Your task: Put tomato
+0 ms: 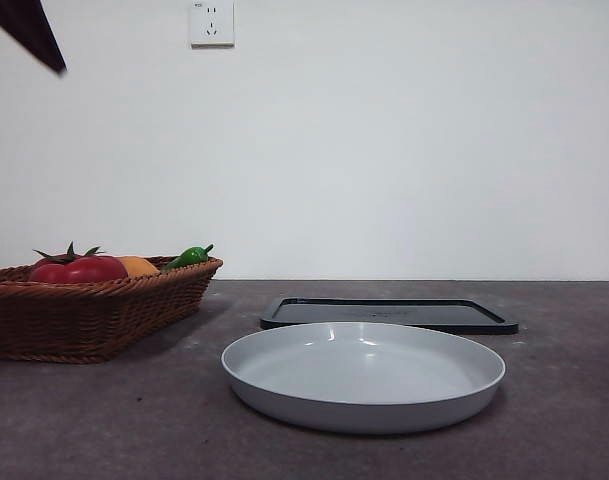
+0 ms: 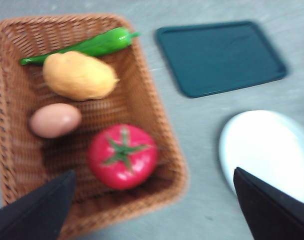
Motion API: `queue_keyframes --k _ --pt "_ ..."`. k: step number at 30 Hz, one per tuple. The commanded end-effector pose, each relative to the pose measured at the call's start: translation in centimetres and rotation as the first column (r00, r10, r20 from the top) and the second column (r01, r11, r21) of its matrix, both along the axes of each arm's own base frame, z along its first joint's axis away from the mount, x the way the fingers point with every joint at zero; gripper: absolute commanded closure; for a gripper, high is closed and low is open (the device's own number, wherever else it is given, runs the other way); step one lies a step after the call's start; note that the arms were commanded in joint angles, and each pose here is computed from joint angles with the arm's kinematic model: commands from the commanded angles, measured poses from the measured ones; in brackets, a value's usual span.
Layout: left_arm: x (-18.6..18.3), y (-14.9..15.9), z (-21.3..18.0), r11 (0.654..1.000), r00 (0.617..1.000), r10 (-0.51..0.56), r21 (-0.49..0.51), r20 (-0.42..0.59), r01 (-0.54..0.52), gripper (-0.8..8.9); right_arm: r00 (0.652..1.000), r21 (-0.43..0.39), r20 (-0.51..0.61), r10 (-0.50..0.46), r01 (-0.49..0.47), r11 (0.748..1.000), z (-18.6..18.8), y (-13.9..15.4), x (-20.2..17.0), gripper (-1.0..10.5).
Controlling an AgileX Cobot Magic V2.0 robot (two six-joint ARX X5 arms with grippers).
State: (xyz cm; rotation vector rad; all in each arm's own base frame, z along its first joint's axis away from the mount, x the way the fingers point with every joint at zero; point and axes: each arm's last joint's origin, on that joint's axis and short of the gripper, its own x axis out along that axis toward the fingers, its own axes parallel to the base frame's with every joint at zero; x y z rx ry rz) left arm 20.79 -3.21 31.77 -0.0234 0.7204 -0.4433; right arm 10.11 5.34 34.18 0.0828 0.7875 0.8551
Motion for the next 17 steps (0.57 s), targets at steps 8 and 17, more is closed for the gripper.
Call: queue_keyframes --k 8,17 --pt "5.1 -1.6 -3.1 0.996 0.999 -0.045 0.08 -0.026 0.047 3.18 1.0 0.004 0.024 0.011 -0.011 1.0 0.6 0.1 0.0 5.1" --pt "8.3 -2.6 -6.5 0.982 0.997 -0.05 0.181 -0.061 0.06 3.18 1.0 0.004 0.024 0.01 -0.01 1.0 0.6 0.1 0.0 5.1"
